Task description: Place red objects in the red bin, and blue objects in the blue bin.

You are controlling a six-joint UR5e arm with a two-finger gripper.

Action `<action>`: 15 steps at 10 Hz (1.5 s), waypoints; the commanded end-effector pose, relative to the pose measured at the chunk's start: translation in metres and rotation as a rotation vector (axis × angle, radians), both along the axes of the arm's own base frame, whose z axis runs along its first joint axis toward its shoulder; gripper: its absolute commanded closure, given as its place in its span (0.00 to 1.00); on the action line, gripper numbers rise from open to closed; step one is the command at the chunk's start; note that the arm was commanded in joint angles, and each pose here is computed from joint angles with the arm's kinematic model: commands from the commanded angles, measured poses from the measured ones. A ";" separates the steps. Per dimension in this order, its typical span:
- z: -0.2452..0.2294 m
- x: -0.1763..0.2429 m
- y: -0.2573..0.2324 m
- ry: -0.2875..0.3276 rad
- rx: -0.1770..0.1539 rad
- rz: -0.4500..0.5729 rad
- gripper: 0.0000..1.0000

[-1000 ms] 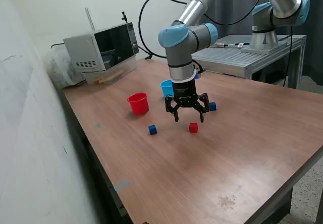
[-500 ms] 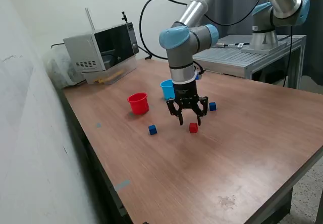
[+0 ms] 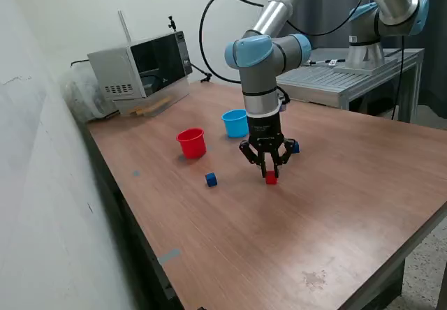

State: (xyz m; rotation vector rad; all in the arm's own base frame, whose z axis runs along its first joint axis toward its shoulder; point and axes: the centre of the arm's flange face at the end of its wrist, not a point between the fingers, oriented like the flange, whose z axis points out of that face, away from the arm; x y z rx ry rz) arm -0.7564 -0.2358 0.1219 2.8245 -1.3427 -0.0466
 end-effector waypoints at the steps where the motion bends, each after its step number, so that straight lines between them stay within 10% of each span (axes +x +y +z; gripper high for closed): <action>1: 0.013 -0.004 0.011 0.023 0.012 -0.012 1.00; 4: 0.097 -0.004 0.020 0.120 0.003 -0.030 1.00; 7: 0.143 -0.022 0.133 0.181 0.035 -0.246 1.00; 10: 0.144 -0.028 0.254 0.179 0.050 -0.407 1.00; 15: 0.124 -0.029 0.294 0.155 0.055 -0.460 1.00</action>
